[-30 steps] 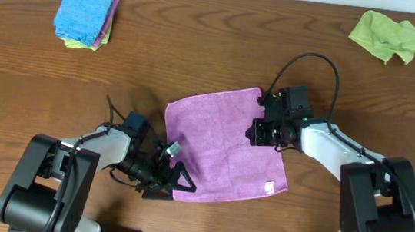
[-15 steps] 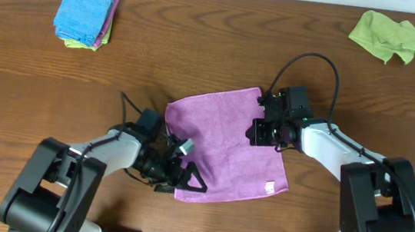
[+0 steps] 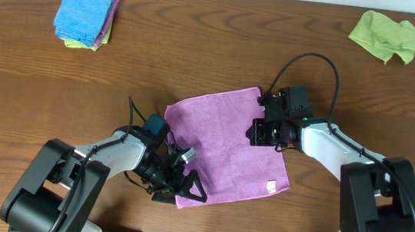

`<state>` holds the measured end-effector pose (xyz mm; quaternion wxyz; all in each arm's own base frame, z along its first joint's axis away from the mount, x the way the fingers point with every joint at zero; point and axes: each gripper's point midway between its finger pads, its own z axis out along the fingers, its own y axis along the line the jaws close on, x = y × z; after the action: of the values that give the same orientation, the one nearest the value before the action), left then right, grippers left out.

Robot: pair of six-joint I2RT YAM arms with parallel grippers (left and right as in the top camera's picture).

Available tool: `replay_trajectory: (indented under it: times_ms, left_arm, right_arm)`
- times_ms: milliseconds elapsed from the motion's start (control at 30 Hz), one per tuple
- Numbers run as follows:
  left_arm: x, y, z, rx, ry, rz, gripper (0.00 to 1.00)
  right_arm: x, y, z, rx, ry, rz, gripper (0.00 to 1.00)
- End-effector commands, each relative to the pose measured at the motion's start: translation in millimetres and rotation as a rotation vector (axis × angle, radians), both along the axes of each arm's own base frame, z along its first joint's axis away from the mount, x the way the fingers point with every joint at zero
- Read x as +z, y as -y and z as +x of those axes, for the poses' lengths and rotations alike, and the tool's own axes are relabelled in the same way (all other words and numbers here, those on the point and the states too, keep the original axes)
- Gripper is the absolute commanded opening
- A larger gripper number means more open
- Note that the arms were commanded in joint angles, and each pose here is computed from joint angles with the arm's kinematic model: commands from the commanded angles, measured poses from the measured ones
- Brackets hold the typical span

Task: Fold the cloth

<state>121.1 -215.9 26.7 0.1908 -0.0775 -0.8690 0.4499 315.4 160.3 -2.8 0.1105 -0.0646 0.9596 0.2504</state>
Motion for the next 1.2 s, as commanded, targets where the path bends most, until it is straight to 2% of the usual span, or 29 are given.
replay_trajectory:
  times_ms: [0, 133, 167, 233, 333, 400, 433, 500, 700, 833, 867, 1033, 1167]
  left_arm:
    - [-24, -16, -9, -0.029, 0.011, 0.127, 0.96]
    - [-23, -16, -10, -0.028, 0.005, 0.120, 1.00]
    - [-23, -16, -10, -0.032, 0.008, 0.121, 0.95]
    - [-26, -19, -11, -0.037, 0.011, 0.146, 0.93]
    - [-29, -23, -12, -0.042, 0.011, 0.174, 0.83]
    - [-30, -24, -12, -0.042, 0.013, 0.178, 0.72]
    - [-31, -25, -11, -0.042, 0.019, 0.187, 0.61]
    - [-34, -27, -10, -0.041, 0.026, 0.210, 0.48]
    - [-40, -32, -6, -0.031, 0.041, 0.259, 0.43]
    - [-43, -32, -2, -0.009, 0.045, 0.281, 0.31]
    - [-43, -32, -1, -0.005, 0.047, 0.281, 0.24]
    - [-44, -29, 5, 0.021, 0.056, 0.279, 0.06]
    - [-45, -28, 8, 0.035, 0.058, 0.283, 0.06]
  right_arm:
    - [-4, 6, 4, -0.022, -0.002, -0.030, 0.01]
    - [-4, 6, 3, -0.022, -0.004, -0.030, 0.01]
    - [-4, 6, 3, -0.022, -0.005, -0.031, 0.01]
    - [-4, 7, 2, -0.021, -0.008, -0.031, 0.01]
    - [-4, 7, 2, -0.021, -0.009, -0.032, 0.02]
    - [-4, 7, 2, -0.021, -0.009, -0.032, 0.01]
    - [-4, 7, 2, -0.021, -0.008, -0.032, 0.01]
    - [-4, 7, 2, -0.022, -0.008, -0.032, 0.01]
    - [-4, 7, 2, -0.022, -0.008, -0.032, 0.01]
    - [-4, 7, 2, -0.022, -0.008, -0.032, 0.01]
    - [-4, 7, 2, -0.022, -0.008, -0.032, 0.01]
    - [-4, 7, 3, -0.022, -0.007, -0.032, 0.01]
    - [-4, 7, 3, -0.021, -0.007, -0.032, 0.01]
